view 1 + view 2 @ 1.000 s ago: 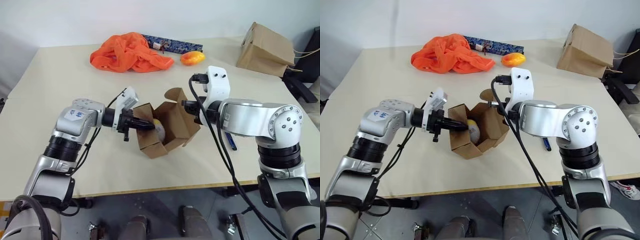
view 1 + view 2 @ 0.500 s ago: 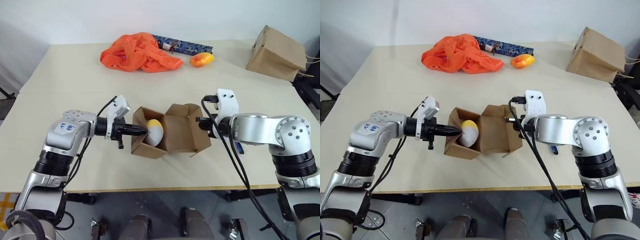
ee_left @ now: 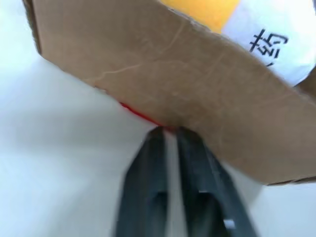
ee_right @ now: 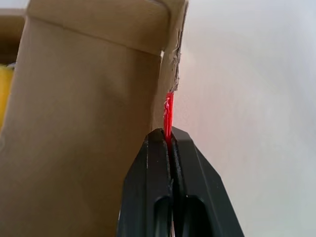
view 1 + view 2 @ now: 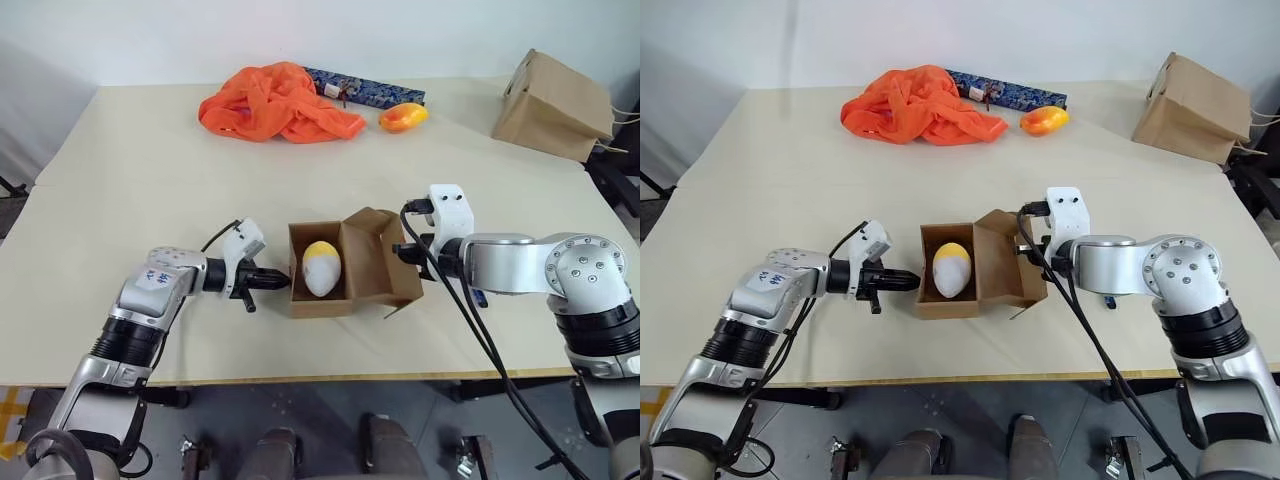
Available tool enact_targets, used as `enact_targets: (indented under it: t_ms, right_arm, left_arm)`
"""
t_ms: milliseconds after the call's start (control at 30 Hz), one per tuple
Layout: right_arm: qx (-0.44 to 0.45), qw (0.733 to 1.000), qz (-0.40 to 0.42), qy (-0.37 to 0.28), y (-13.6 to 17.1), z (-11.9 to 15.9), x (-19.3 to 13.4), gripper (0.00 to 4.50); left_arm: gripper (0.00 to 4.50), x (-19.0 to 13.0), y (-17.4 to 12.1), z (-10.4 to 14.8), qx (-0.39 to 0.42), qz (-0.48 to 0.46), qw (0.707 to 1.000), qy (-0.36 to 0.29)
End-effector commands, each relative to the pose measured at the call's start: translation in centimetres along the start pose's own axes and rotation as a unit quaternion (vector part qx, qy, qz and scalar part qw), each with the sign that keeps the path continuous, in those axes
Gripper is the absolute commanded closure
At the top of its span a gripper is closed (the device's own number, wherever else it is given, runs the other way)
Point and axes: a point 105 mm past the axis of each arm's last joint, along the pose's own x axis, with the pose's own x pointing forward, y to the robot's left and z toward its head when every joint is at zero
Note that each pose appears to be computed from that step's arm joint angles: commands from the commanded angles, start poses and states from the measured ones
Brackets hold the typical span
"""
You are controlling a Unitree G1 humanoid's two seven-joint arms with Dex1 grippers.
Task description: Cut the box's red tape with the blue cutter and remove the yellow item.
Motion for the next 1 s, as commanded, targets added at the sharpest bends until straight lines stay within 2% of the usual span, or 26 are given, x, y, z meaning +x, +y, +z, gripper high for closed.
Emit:
enact_targets:
  t_ms: [33,133,333,367,433,600,667,733,900,1000]
  right_arm:
    - [-0.047,0.997,0.044,-0.033,0.6,1.0,-1.6,3.9]
    - [-0.069,0.995,0.057,-0.042,0.5,1.0,-2.0,2.91]
    - [-0.122,0.988,0.054,-0.077,-1.8,2.0,-3.8,1.0]
    - [-0.127,0.987,0.052,-0.081,-2.2,2.1,-4.0,0.61]
    - [-0.14,0.984,0.057,-0.098,-3.0,2.3,-4.9,0.01]
    - [-0.194,0.972,0.077,-0.108,-4.7,1.9,-7.4,0.01]
    - [-0.214,0.962,0.094,-0.143,-4.9,2.3,-8.6,0.01]
    - [-0.235,0.949,0.109,-0.182,-5.0,2.5,-9.8,0.01]
    - [-0.275,0.923,0.18,-0.202,-3.2,0.2,-11.6,0.01]
    - [-0.275,0.912,0.198,-0.23,-2.4,0.0,-12.6,0.01]
  left_arm:
    - [2.81,-0.3,0.1,1.2,-0.021,-0.007,1.0,0.0]
    - [1.9,-1.0,0.5,1.4,-0.024,0.002,1.0,-0.005]
    - [0.22,-4.1,2.2,1.8,-0.031,0.043,0.998,-0.016]
    - [0.0,-4.4,2.5,2.0,-0.03,0.048,0.998,-0.018]
    - [0.0,-5.5,3.1,2.7,-0.027,0.061,0.997,-0.026]
    - [0.0,-6.3,3.2,5.0,0.007,0.056,0.997,-0.05]
    - [0.0,-5.2,2.3,7.9,0.042,0.036,0.995,-0.082]
    - [0.0,-4.0,0.5,9.6,0.079,-0.006,0.993,-0.089]
    - [0.0,-0.3,-3.0,9.7,0.132,-0.105,0.985,-0.043]
    - [0.0,1.2,-2.9,8.3,0.158,-0.114,0.981,0.004]
